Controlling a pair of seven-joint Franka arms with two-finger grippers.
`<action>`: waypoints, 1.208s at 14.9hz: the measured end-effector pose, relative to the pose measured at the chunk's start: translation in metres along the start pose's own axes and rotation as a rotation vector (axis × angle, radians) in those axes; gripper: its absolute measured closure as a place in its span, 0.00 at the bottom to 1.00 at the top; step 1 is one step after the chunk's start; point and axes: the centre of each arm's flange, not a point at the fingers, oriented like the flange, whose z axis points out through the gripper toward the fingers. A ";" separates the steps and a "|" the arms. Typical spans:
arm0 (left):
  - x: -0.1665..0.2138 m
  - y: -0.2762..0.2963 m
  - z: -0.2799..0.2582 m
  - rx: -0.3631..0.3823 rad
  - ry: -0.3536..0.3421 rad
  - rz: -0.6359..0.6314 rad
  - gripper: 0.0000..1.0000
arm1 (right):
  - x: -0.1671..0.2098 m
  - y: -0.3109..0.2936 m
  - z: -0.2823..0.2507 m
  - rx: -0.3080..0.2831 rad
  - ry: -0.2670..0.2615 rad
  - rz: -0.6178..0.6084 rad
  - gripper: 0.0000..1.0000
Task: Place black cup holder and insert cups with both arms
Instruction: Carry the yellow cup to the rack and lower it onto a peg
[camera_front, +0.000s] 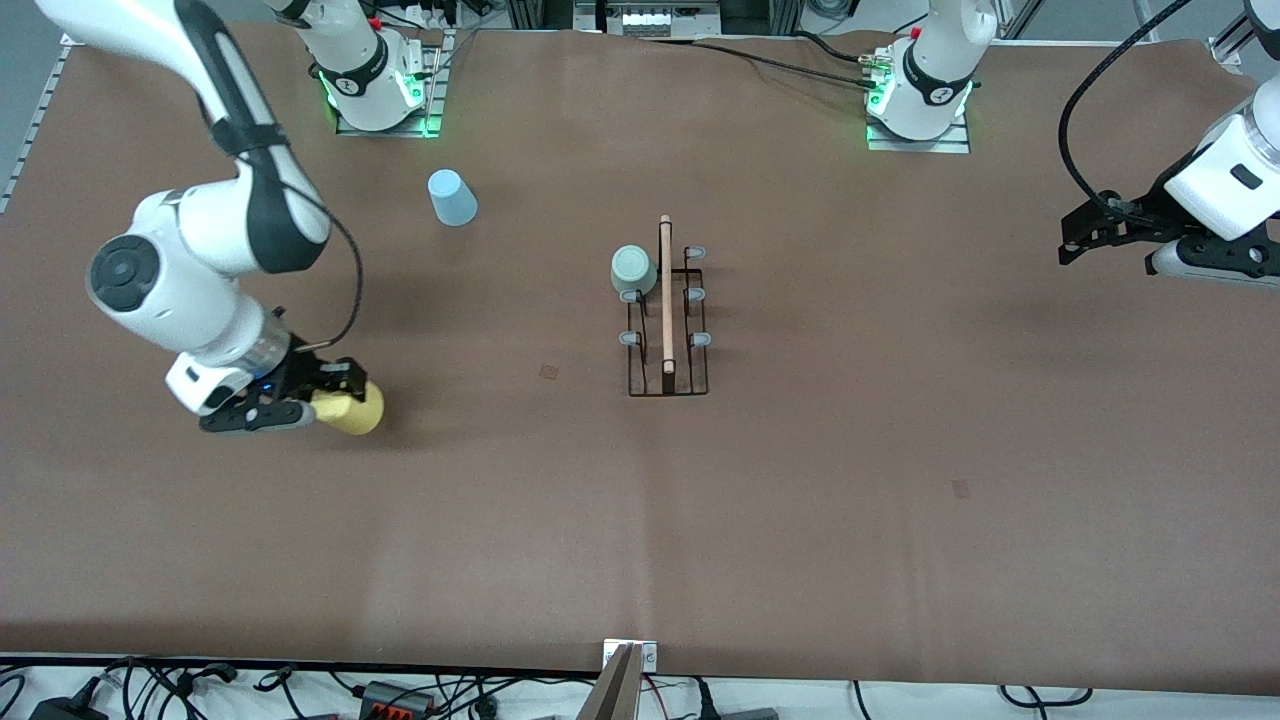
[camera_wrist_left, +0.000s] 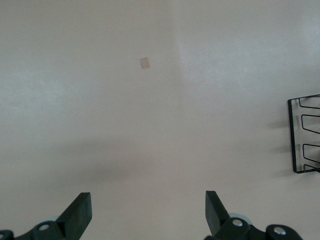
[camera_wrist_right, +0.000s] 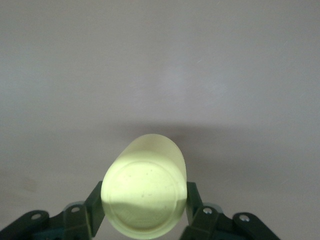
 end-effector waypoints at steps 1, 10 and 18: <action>0.000 0.000 0.000 0.000 0.000 0.000 0.00 | -0.008 -0.031 -0.004 0.009 0.003 0.052 0.33; 0.000 0.000 0.000 0.000 0.000 0.001 0.00 | -0.082 -0.238 -0.047 0.033 0.101 0.380 0.33; 0.000 0.000 0.000 0.000 0.000 0.001 0.00 | -0.095 -0.329 -0.054 0.019 0.105 0.460 0.33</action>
